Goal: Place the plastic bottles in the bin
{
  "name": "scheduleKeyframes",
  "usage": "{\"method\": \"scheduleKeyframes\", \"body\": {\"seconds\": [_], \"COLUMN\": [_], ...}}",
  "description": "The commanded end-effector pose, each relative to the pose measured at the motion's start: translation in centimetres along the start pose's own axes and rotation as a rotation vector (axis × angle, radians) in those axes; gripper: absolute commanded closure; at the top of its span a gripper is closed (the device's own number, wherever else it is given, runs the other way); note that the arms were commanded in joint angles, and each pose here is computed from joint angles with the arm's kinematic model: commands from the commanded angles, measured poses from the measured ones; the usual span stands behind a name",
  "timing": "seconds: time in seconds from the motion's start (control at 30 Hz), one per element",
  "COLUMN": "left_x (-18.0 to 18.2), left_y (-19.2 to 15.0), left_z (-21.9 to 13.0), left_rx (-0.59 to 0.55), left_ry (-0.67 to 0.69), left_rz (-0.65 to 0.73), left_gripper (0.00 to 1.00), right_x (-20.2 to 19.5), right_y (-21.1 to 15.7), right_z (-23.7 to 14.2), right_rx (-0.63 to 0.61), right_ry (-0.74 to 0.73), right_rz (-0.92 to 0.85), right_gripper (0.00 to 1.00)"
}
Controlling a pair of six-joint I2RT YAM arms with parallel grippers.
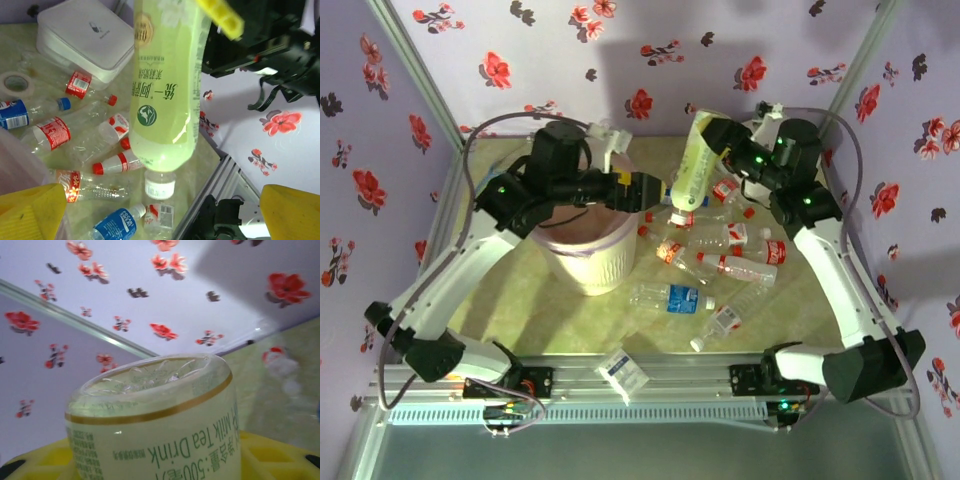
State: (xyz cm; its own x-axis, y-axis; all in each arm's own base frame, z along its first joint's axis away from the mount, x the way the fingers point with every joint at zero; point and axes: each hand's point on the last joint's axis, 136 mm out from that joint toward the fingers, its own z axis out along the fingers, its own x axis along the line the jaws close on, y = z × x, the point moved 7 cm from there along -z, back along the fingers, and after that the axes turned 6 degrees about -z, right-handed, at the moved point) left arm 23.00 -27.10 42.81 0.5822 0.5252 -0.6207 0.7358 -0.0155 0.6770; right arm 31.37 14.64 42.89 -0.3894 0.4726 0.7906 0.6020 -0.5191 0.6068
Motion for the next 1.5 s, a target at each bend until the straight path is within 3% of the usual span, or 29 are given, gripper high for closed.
{"method": "scheduleKeyframes", "body": {"seconds": [0.0,0.13,0.43,0.67,0.87,1.07,1.1,1.27,1.47], "left_x": [-1.4,-1.0,-0.3,1.0,1.1,1.4,1.4,1.3,1.6], "left_y": [1.2,1.8,2.5,4.1,4.4,4.4,4.4,5.2,6.4], "left_z": [0.5,1.8,3.9,3.0,3.4,3.8,3.7,2.2,-1.2], "left_rx": [-0.066,-0.086,-0.094,-0.2,-0.206,-0.194,-0.196,-0.212,-0.26], "left_ry": [-0.047,-0.014,0.0,0.046,0.046,0.054,0.054,0.072,0.133], "left_rz": [0.064,0.073,0.058,0.02,0.02,0.021,0.024,0.04,0.077], "left_gripper": [0.0,0.02,0.2,0.14,0.34,0.47,0.48,0.49,0.57], "right_x": [3.1,4.3,5.0,4.8,4.5,4.8,4.9,4.0,-0.4], "right_y": [0.2,-0.8,-2.0,-2.4,-2.6,-2.1,-1.9,0.0,3.2], "right_z": [1.1,2.5,3.9,4.0,4.3,4.3,4.3,3.6,-0.9], "right_rx": [0.016,0.058,0.12,0.143,0.156,0.144,0.142,0.107,-0.032], "right_ry": [0.157,0.228,0.292,0.29,0.285,0.293,0.291,0.192,-0.035], "right_rz": [0.022,0.044,0.07,0.069,0.066,0.055,0.051,0.013,0.005], "right_gripper": [0.45,0.45,0.46,0.46,0.46,0.45,0.43,0.01,0.01]}}
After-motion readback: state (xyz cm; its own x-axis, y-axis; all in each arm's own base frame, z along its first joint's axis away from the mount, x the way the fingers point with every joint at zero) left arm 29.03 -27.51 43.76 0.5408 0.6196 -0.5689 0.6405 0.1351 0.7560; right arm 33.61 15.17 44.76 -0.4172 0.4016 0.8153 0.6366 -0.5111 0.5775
